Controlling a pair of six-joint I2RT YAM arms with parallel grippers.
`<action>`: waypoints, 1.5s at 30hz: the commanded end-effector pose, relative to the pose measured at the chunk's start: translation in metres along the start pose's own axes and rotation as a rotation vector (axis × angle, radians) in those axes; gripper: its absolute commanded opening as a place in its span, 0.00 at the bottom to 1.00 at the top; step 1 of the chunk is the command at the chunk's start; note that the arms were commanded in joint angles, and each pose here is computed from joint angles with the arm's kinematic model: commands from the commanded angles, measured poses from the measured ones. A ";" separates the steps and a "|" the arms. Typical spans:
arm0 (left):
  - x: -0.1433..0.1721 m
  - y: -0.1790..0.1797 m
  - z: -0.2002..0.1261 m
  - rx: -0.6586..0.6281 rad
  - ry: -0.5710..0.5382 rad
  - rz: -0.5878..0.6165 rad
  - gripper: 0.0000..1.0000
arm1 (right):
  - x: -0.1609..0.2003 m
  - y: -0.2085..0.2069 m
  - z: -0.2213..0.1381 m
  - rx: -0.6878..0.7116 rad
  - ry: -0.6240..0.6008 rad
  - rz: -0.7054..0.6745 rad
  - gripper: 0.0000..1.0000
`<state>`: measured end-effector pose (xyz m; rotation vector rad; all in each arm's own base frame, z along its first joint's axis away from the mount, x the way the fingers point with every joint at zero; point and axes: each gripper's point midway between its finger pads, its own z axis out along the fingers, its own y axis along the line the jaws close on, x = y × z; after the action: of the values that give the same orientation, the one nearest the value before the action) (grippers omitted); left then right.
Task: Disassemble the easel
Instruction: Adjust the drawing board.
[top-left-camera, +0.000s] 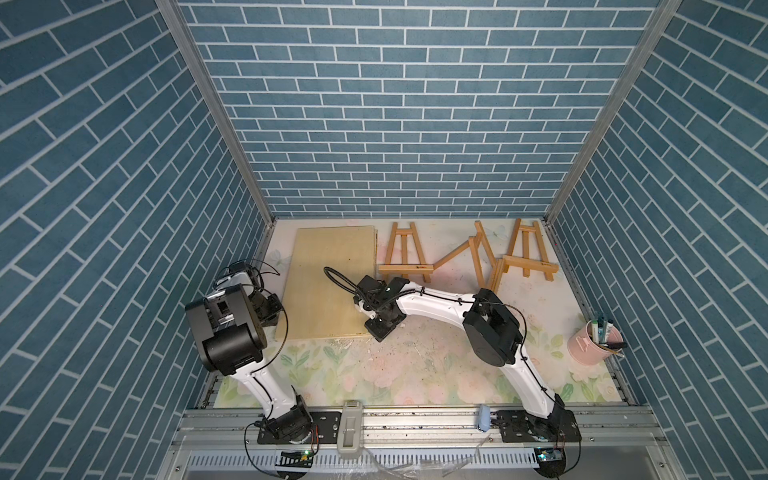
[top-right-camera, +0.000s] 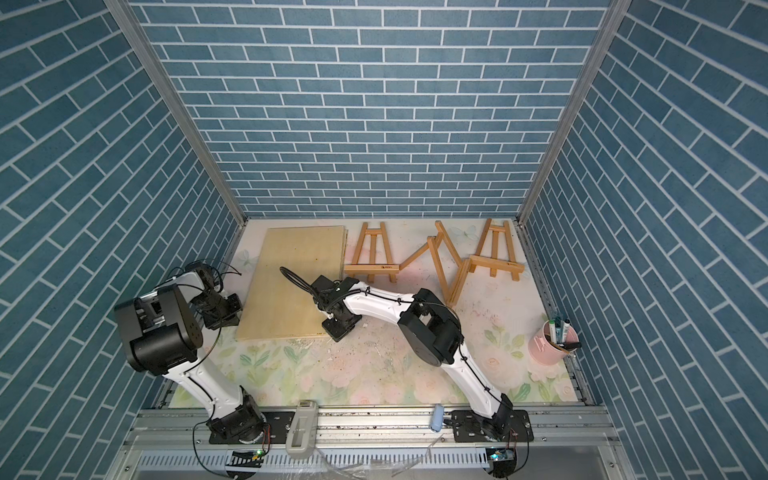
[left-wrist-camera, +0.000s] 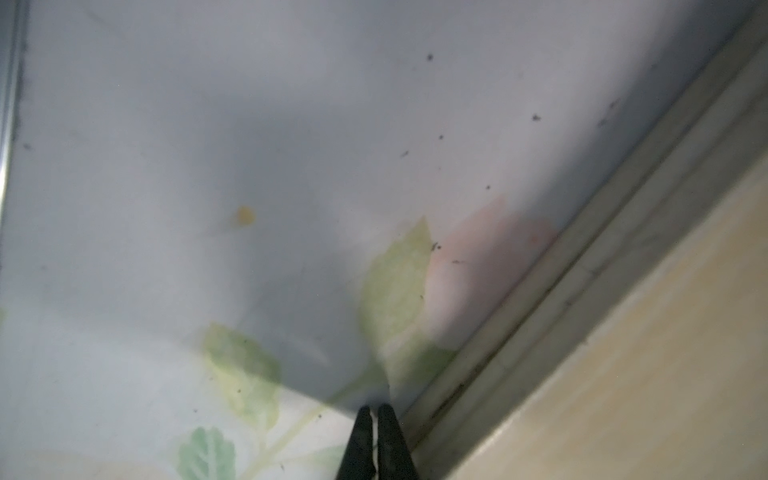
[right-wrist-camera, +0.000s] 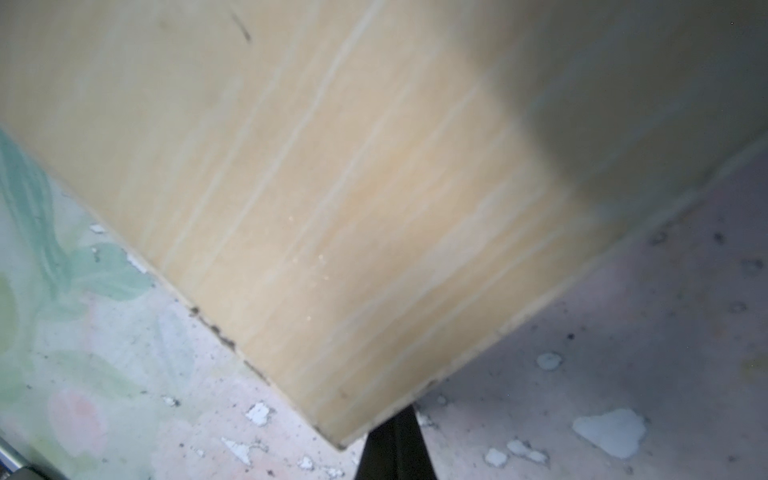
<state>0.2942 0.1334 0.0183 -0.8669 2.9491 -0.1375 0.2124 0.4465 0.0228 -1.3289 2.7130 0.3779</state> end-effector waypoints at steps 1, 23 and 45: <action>0.007 0.001 -0.006 -0.010 0.012 0.004 0.09 | -0.002 0.000 0.008 -0.021 -0.011 0.050 0.01; 0.007 0.000 -0.003 0.002 0.022 0.007 0.09 | -0.011 0.026 0.009 -0.155 -0.020 0.055 0.00; 0.006 -0.002 -0.011 0.011 -0.007 0.003 0.09 | 0.018 -0.068 -0.025 0.126 -0.078 0.300 0.09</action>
<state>0.2932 0.1372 0.0224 -0.8666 2.9407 -0.1097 0.2319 0.4154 0.0229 -1.0397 2.8124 0.3938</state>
